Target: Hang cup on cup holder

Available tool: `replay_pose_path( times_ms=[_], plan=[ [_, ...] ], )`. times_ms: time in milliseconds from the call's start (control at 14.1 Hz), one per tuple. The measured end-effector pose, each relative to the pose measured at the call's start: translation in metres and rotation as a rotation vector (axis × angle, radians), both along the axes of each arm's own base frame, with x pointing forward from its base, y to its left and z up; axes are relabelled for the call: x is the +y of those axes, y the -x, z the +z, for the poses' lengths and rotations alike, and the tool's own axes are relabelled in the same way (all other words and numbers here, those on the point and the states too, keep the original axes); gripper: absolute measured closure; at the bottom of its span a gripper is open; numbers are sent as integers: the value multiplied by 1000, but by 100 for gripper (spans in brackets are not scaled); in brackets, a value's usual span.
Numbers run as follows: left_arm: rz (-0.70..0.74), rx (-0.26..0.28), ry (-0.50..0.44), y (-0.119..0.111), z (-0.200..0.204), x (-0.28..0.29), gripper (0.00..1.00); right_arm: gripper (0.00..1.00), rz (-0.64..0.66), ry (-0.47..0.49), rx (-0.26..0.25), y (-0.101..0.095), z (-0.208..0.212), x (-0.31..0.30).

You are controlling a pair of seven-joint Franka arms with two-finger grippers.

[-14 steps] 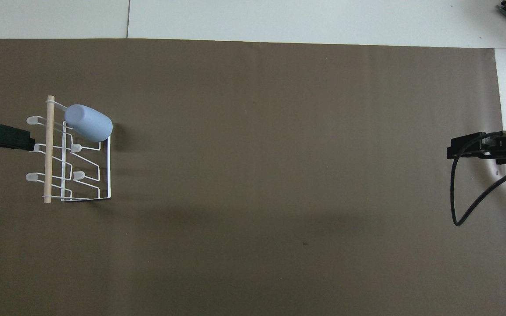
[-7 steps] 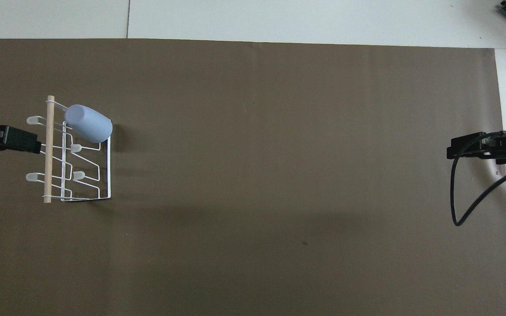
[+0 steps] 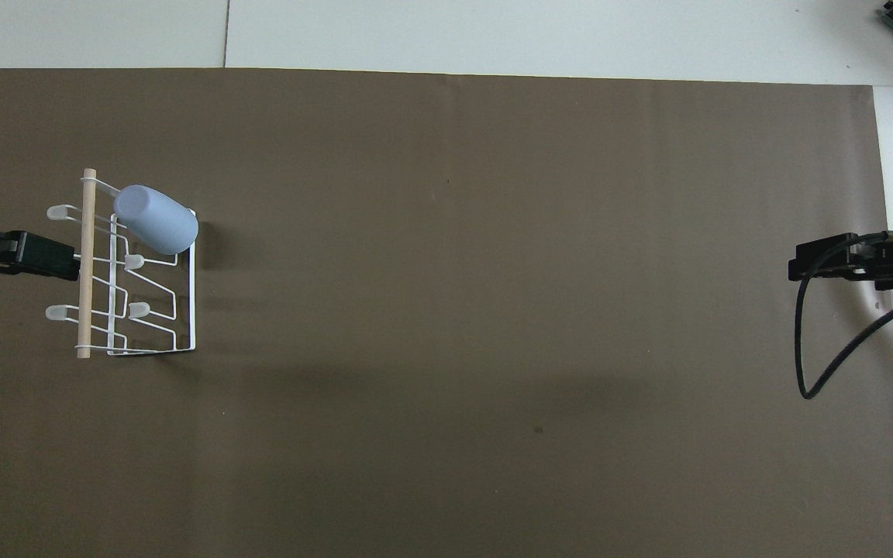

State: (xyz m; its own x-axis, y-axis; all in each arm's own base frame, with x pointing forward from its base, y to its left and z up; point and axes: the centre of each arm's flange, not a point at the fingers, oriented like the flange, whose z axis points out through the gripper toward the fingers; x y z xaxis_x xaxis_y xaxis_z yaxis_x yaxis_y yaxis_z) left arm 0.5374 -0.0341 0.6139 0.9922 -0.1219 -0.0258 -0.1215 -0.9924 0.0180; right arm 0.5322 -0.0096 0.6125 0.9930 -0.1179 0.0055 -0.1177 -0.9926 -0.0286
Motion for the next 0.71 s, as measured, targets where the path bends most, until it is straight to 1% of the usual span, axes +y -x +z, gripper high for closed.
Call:
replay_pose_path(
  times_ms=[711],
  plan=[
    [5,-20,-2,5,10,2,0,0,0,0,0,0,0,0]
  ],
)
